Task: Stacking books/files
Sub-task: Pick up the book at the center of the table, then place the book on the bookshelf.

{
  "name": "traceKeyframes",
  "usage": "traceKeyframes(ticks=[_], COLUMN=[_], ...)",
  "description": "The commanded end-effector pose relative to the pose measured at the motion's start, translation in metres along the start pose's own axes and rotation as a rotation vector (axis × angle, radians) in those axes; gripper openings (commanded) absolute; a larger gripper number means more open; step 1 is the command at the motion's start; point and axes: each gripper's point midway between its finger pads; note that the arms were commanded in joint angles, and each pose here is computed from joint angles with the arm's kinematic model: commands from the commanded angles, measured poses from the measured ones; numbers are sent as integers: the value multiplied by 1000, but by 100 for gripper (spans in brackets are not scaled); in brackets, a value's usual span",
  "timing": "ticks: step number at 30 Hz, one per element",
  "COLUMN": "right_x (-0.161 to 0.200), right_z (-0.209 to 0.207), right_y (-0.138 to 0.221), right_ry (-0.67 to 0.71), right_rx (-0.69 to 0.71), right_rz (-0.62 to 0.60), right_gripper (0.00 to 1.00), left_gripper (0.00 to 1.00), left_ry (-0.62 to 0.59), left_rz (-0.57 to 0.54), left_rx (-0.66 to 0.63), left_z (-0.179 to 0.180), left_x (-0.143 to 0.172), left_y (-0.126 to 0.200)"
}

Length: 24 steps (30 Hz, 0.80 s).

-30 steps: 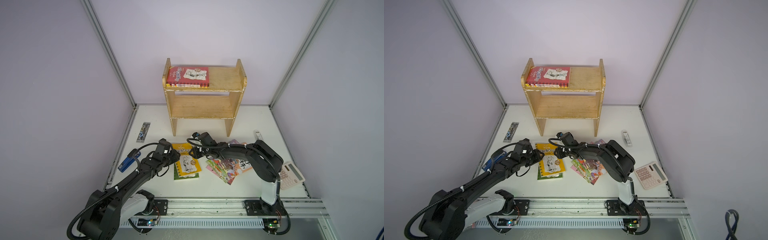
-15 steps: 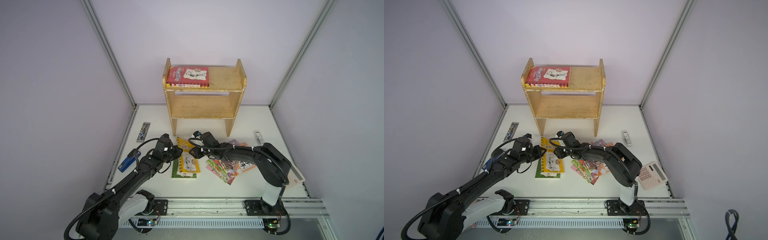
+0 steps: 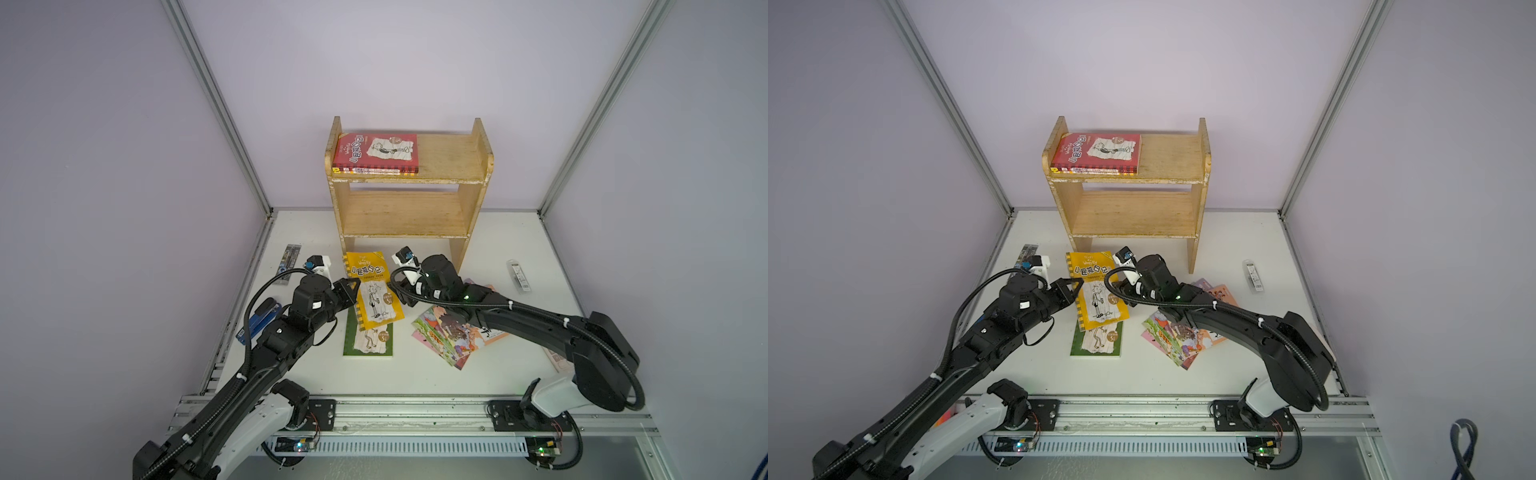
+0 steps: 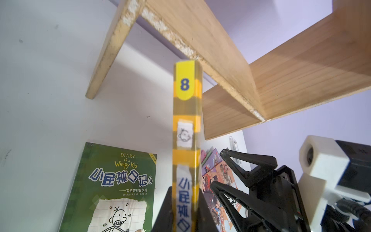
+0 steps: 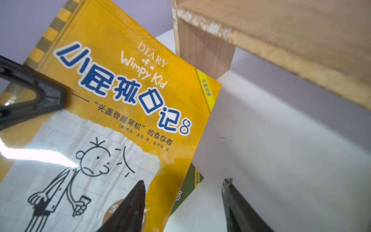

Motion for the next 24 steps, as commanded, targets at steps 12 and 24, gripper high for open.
traceKeyframes(ticks=[12, 24], right_x=[-43, -20], right_z=[31, 110], right_y=[30, 9], right_ry=[46, 129], right_rx=[13, -125], right_rz=[-14, -17], right_gripper=[64, 62], left_gripper=[0, 0], left_ry=[54, 126], left_rz=[-291, -416], left_rx=[-321, -365], left_z=[17, 21], left_x=[-52, -60], left_y=[8, 11])
Point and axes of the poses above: each gripper's point midway between its finger pads, its own y axis back along the fingers, its own z axis along the line the jaws close on, x = y × z, and after that the axes turned 4 degrees about -y, right-handed
